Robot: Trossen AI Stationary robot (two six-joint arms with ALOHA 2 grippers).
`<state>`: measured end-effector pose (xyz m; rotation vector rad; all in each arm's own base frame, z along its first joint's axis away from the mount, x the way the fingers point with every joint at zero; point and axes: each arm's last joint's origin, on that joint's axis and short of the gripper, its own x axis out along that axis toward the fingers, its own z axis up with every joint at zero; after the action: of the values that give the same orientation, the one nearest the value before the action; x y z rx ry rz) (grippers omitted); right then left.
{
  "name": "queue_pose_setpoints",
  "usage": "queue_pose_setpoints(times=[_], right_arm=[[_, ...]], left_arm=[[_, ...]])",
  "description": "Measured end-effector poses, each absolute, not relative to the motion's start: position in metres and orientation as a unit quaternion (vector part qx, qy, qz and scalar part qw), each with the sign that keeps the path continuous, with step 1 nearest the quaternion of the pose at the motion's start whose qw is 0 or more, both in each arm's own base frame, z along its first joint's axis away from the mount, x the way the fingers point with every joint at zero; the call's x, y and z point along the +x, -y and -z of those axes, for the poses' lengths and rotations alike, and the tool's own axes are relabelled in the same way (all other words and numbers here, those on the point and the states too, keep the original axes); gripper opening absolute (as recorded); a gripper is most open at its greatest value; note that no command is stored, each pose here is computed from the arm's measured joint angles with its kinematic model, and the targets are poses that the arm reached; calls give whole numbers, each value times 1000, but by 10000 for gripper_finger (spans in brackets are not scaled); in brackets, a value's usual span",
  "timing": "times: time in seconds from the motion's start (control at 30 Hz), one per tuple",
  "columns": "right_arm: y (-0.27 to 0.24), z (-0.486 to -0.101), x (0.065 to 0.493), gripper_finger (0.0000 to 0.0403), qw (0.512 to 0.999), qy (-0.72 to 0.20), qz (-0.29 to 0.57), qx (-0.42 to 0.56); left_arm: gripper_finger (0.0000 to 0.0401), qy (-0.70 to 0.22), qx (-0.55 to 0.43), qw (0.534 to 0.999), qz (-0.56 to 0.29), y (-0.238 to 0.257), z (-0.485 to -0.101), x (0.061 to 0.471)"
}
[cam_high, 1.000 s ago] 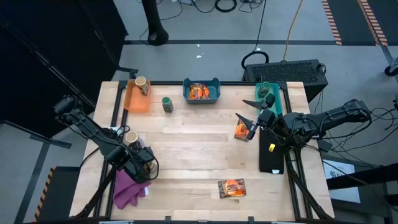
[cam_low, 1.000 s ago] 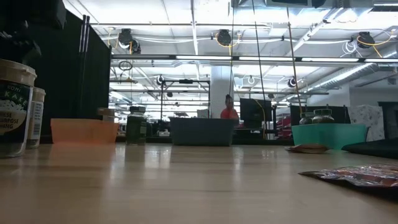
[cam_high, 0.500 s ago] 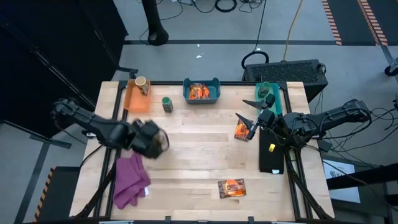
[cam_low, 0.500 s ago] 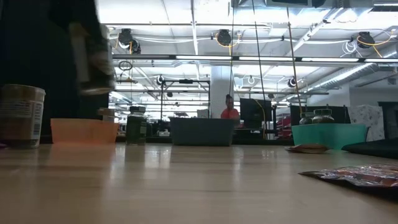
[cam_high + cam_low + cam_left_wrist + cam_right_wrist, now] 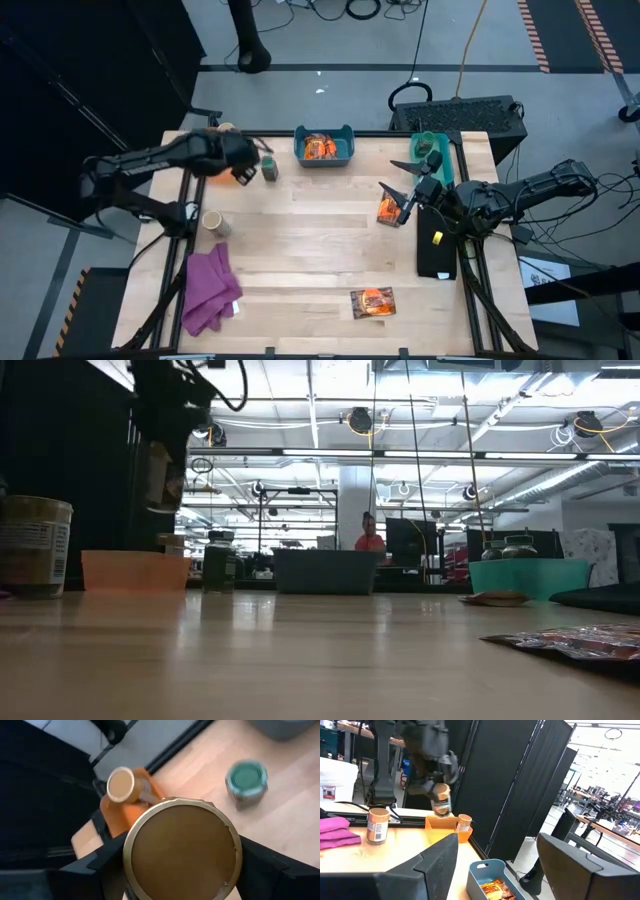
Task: Sort spices by type
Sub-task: Put the bottom gold seasoning bottle into the orange bin
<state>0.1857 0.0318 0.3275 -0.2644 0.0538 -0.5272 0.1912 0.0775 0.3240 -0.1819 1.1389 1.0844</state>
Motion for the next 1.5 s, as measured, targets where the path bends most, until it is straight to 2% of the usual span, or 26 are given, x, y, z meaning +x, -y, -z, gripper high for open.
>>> queue_pose_setpoints(times=[0.2, 0.33, 0.5, 0.83, 1.07, 1.27, 1.5], right_arm=[[-32, -324, 186, 254, 956, -42, 258, -132], [-32, -324, 186, 254, 956, -42, 258, -131], [-32, -324, 186, 254, 956, -42, 258, -131], [-32, -324, 186, 254, 957, -41, 258, -124], [-32, -323, 186, 254, 957, -45, 257, -127], [-32, -323, 186, 254, 957, -45, 257, -127], [-32, -323, 186, 254, 957, -46, 257, -129]], left_arm=[[280, -478, -130, 731, -469, -111, -324, 174], [280, -496, -160, 697, -493, -121, -315, 150], [280, -460, -182, 692, -526, -136, -313, 135], [280, -441, -238, 703, -504, -157, -280, 126], [280, -466, -247, 673, -519, -161, -258, 113], [280, -444, -255, 697, -502, -167, -249, 113], [280, -433, -271, 703, -494, -170, -249, 111]])
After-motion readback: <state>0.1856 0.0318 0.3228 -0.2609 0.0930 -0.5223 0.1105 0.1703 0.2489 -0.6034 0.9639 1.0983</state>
